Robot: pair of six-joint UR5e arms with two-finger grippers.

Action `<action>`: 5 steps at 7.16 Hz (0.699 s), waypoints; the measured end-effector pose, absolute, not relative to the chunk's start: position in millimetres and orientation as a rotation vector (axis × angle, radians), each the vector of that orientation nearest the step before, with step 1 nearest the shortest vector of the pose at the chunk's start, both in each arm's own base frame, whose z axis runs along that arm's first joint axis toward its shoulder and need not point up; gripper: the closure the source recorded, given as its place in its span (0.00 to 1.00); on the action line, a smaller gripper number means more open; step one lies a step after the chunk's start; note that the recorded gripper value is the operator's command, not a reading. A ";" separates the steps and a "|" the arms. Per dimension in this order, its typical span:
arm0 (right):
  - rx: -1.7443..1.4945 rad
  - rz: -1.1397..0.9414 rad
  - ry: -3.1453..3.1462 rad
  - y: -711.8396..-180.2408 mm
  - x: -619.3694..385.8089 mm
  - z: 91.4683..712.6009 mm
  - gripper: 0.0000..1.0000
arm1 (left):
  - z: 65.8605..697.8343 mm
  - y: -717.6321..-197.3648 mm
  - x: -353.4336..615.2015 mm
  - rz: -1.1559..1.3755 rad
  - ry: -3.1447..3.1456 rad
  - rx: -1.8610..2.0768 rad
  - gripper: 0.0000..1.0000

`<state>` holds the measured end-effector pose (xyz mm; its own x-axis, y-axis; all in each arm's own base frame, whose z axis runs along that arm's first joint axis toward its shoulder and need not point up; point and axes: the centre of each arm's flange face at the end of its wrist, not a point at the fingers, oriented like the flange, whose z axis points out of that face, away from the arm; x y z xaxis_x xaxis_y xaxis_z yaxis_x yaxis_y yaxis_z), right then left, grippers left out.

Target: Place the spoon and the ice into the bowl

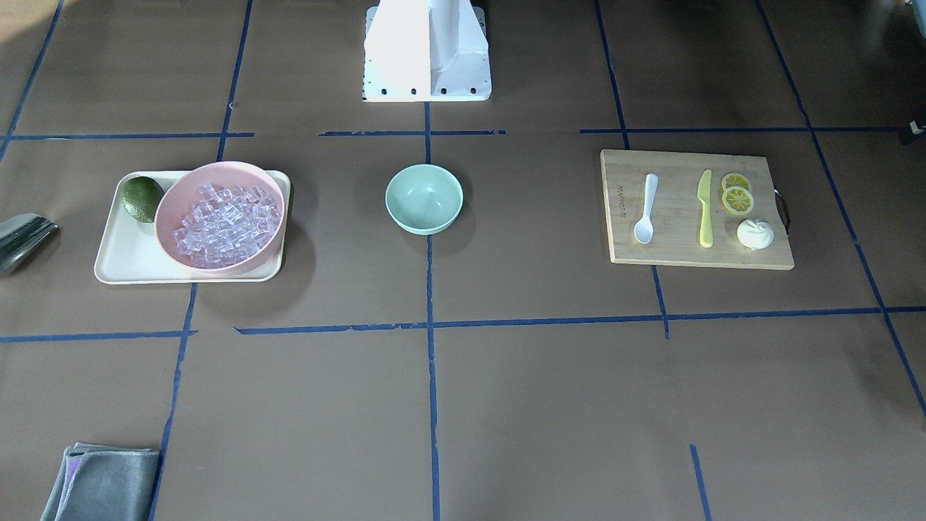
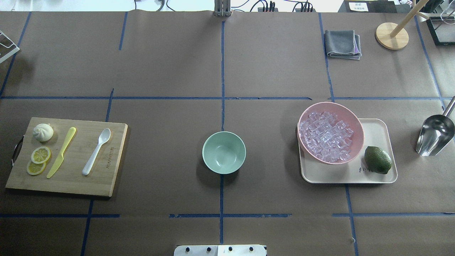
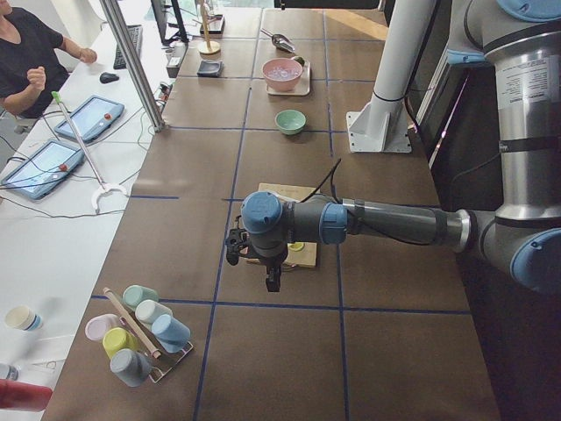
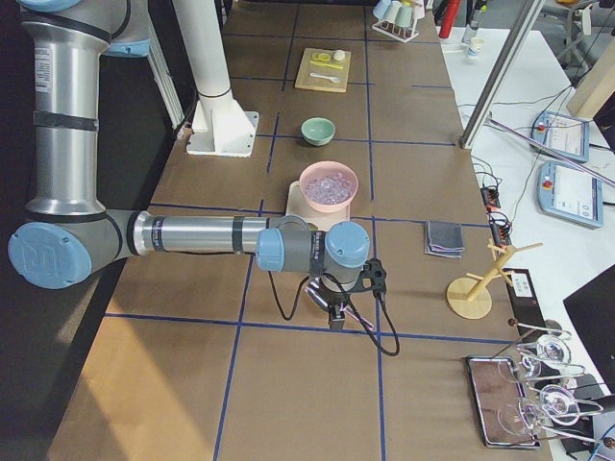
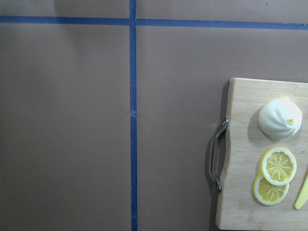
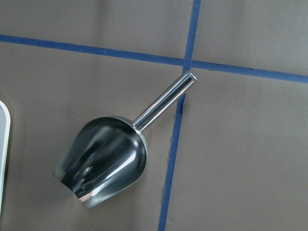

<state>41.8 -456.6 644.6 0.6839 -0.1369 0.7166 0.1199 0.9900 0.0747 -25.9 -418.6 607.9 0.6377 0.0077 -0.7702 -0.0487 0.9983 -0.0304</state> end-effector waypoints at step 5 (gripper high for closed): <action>0.013 -0.134 -0.812 -454.0 41.5 647.3 0.00 | 589.5 -414.8 -25.9 0.042 0.882 -0.019 0.00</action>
<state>41.5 -454.0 647.3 0.6802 -0.1241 0.7224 0.1146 0.9914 0.0625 -25.9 -414.8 589.5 0.6349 0.0289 -0.7721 -0.0447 0.9990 0.0006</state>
